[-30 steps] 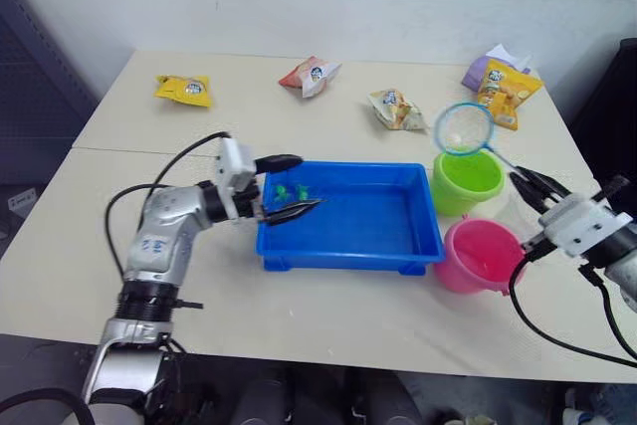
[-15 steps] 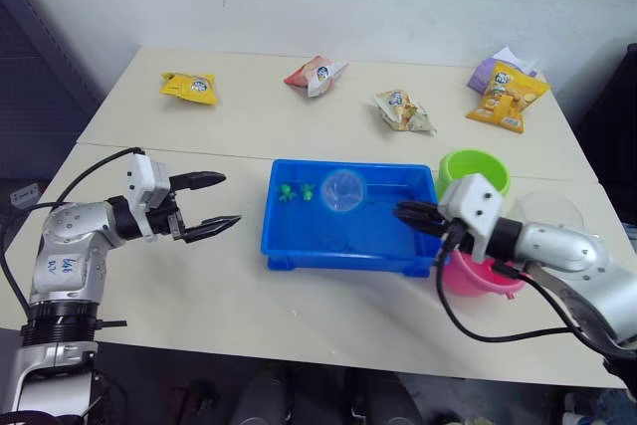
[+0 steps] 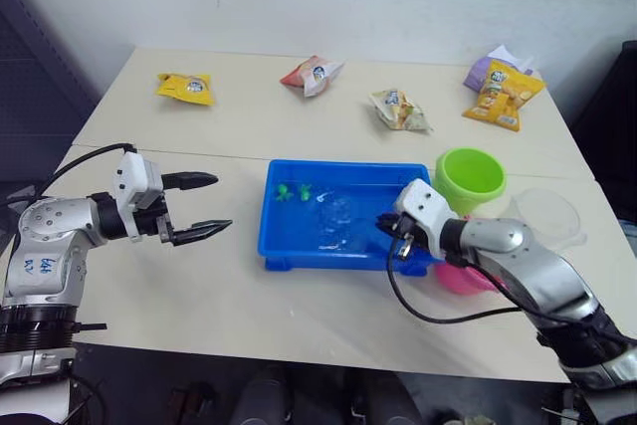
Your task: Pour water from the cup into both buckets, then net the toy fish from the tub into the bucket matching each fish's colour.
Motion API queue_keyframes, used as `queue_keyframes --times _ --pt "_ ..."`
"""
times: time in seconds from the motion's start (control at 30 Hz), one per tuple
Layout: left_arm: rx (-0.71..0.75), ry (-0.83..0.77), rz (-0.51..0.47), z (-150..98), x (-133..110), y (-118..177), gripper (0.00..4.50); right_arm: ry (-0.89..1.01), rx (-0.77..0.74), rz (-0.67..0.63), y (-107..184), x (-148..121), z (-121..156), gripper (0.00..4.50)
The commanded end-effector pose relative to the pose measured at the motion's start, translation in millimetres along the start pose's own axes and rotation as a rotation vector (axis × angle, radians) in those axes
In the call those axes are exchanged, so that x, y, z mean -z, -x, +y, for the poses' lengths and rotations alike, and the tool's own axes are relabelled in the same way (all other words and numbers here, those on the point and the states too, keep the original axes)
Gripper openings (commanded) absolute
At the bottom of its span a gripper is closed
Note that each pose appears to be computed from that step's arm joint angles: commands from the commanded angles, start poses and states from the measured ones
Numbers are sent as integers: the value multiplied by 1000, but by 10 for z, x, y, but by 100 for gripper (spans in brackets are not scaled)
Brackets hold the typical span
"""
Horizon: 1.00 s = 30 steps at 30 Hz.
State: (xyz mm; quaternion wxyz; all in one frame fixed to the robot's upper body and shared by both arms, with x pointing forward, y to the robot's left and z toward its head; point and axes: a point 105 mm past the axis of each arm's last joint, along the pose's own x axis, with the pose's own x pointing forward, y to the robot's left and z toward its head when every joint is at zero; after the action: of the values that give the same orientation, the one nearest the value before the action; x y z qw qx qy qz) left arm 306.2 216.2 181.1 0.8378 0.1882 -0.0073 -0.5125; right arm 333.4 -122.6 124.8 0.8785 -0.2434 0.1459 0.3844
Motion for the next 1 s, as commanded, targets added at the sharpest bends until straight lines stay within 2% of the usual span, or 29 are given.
queue_keyframes --times 0.03,0.47,1.0 --pt "-23 -91 9 9 -38 -20 449 3 15 12 -60 -63 -33 0" --pt "-32 -42 -20 -19 -6 -87 449 -44 -27 -96 -341 -317 52 0" --pt "-39 -4 -32 -51 63 -120 449 -148 -54 -201 -348 -499 112 0"
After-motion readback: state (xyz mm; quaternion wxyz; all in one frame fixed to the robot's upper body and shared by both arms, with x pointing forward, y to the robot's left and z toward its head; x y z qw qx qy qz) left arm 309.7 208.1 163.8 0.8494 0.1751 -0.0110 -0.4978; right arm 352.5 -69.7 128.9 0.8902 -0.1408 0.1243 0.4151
